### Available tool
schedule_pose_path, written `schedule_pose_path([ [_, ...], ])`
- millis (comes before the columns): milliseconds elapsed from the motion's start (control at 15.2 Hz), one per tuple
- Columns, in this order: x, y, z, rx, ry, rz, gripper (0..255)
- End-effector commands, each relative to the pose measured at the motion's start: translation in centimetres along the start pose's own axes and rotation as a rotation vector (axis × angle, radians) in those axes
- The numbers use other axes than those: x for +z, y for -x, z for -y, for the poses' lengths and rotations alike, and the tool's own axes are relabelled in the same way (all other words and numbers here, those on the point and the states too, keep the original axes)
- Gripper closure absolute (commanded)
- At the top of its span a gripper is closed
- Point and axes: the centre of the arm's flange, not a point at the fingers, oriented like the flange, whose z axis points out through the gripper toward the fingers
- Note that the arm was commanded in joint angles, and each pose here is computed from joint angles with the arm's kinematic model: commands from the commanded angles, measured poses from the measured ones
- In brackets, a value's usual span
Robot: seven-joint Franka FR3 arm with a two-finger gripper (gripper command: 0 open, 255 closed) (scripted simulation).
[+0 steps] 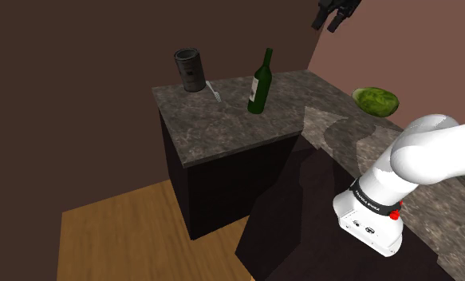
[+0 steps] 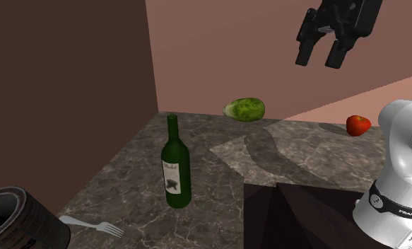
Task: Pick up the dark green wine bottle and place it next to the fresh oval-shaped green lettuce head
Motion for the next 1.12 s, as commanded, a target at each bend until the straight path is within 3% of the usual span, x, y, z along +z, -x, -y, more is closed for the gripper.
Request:
schedule_pose_path([
  [0,0.0,0.0,0.0,0.0,0.0,0.0,0],
  [1056,11.5,-16.3,-8.9,0.041,0.087,0.109,0],
])
